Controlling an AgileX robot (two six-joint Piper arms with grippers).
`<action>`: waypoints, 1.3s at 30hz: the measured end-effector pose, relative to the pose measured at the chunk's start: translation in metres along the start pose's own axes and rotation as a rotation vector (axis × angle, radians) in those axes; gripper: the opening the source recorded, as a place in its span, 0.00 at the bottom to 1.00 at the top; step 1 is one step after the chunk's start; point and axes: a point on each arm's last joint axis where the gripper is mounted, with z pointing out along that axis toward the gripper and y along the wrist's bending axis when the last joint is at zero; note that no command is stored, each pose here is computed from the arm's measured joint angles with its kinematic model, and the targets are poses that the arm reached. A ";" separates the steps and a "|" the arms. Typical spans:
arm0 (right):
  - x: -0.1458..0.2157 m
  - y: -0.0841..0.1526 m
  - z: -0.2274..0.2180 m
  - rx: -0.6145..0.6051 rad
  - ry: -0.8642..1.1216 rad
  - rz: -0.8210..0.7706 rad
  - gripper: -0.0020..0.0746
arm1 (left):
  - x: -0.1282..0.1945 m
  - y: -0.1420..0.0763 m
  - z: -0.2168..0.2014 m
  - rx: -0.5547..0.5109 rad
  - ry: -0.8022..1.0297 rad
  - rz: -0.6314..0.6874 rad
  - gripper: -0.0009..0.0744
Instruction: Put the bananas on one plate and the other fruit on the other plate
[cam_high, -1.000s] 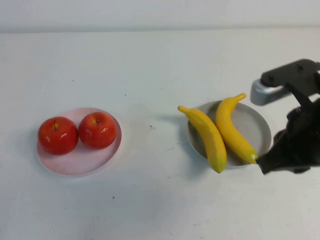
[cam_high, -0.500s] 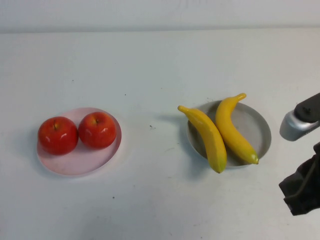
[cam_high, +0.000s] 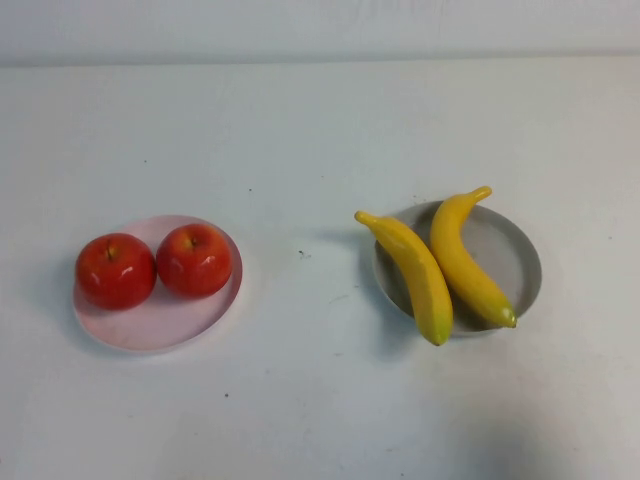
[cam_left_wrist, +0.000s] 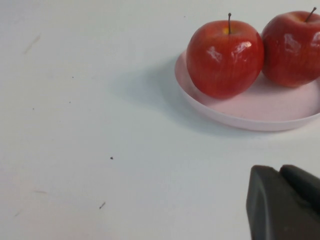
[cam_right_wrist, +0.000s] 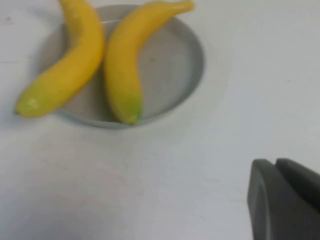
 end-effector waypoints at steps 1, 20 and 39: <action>0.009 -0.004 -0.004 0.031 -0.013 0.022 0.01 | 0.000 0.000 0.000 0.000 0.000 0.000 0.02; 0.082 -0.012 -0.040 0.285 -0.398 0.166 0.01 | 0.000 0.000 0.000 0.000 0.000 0.000 0.02; 0.099 -0.003 -0.040 0.227 -0.263 0.169 0.01 | 0.000 0.000 0.000 0.000 0.000 0.000 0.02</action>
